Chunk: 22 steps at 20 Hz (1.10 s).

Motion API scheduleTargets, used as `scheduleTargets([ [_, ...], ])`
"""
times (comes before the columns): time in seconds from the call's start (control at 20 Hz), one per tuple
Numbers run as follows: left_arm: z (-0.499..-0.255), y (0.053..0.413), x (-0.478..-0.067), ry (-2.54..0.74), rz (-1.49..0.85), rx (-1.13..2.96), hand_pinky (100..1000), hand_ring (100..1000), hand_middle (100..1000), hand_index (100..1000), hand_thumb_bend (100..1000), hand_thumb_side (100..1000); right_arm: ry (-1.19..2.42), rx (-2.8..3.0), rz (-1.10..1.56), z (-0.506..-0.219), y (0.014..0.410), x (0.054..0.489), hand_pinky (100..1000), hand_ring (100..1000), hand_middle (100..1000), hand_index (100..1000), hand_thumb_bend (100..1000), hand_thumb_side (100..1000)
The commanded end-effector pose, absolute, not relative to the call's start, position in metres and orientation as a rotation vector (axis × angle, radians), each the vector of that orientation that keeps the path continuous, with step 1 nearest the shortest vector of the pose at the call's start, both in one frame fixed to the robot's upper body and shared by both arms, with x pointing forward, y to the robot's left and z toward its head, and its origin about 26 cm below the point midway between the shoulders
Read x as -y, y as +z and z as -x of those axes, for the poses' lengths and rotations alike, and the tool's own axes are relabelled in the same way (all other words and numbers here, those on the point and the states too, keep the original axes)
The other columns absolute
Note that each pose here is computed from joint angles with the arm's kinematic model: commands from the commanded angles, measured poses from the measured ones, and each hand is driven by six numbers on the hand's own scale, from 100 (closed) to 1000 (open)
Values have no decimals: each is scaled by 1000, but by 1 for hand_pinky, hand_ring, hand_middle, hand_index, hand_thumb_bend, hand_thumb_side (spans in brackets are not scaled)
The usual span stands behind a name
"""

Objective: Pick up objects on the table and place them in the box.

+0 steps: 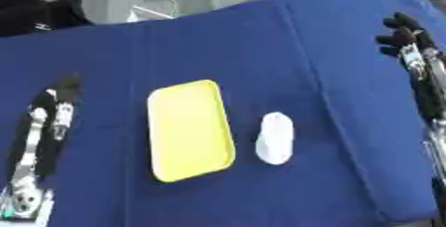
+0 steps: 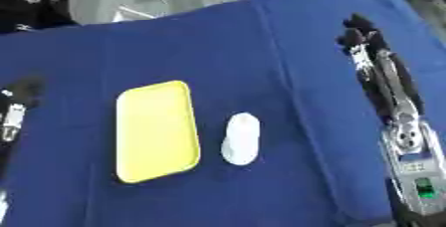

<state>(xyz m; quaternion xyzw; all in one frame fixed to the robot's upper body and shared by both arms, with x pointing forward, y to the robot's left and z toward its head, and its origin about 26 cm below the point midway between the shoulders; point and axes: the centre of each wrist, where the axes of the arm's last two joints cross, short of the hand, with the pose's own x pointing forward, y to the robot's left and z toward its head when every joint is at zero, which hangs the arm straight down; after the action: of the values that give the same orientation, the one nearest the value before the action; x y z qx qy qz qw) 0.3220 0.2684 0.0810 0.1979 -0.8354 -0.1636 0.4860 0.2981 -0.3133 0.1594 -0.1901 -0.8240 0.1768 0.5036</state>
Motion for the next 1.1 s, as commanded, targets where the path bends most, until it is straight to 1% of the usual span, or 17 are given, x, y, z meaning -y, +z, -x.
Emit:
scheduleTargets([
  [0.05, -323, 91, -270, -417, -497, 2064, 786, 785, 801, 897, 100, 1000, 435, 2025, 473, -297, 170, 313, 858, 845, 921, 1000, 249, 923],
  [1.1, -322, 93, -271, -418, -499, 2068, 786, 785, 801, 895, 100, 1000, 435, 2025, 478, -297, 171, 313, 858, 845, 922, 1000, 251, 922],
])
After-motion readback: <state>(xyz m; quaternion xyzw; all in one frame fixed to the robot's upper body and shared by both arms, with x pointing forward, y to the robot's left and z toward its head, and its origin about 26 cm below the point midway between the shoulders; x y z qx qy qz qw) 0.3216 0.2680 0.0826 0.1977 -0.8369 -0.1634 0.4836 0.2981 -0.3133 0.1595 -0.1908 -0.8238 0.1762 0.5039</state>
